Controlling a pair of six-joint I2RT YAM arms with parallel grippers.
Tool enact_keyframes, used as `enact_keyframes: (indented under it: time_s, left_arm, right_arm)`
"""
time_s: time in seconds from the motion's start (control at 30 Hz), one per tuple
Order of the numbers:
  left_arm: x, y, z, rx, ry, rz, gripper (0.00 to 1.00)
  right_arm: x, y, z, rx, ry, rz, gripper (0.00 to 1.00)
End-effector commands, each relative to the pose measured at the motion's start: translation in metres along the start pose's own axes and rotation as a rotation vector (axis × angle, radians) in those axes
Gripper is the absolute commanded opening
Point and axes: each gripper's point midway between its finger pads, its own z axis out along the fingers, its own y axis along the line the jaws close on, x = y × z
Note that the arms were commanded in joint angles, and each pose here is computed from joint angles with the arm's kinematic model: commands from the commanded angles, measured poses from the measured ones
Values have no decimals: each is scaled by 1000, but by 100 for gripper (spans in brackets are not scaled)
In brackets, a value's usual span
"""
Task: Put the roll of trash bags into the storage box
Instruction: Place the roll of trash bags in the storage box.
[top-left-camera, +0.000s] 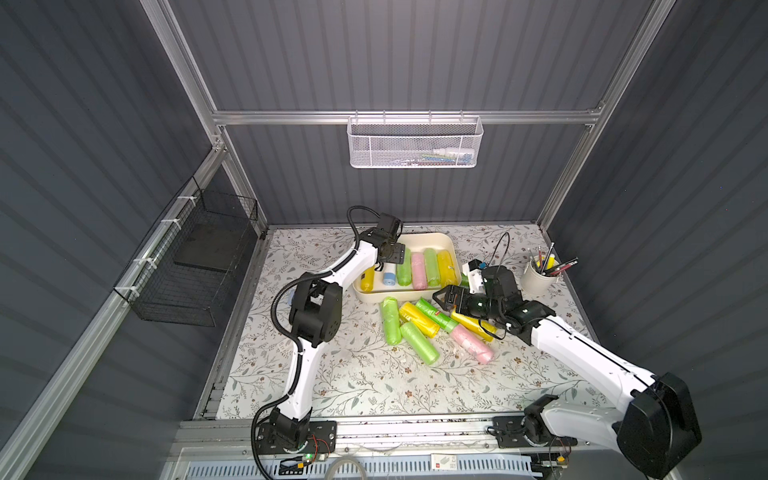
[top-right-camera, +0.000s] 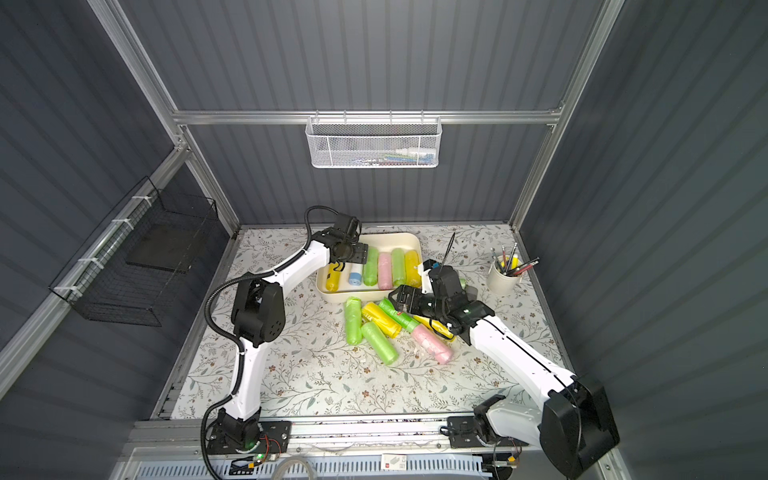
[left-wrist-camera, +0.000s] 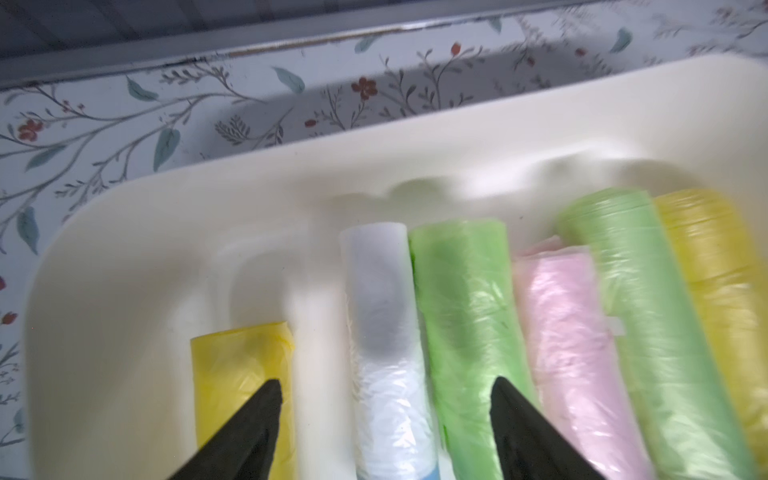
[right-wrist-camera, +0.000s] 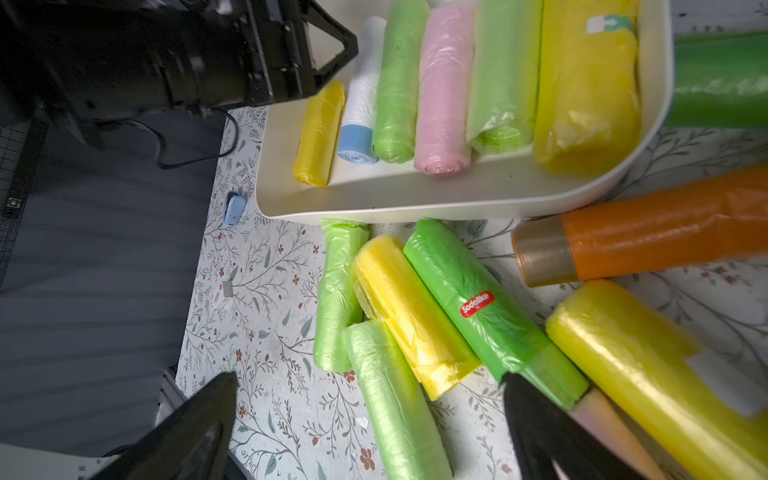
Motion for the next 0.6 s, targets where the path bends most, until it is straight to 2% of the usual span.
enact_keyframes:
  time_s: [0.0,0.03,0.3,0.57]
  left_arm:
    - [-12,-8,-25,50,-51,-5,97]
    - [-14,-8,-30,54,-59,-8,100]
    - [-13,3,-80,48,-138,-48,100]
    - [25,10,-122,97,-139,-133,100]
  right_arm:
    - [-10,-1,-9,37,-32,-29,99]
    - [-10,-2,-9,47,-31,-34,99]
    - [-7,-24,-18,170,-34,-71,99]
    - [5,-17,-19,177,-12,-90,99]
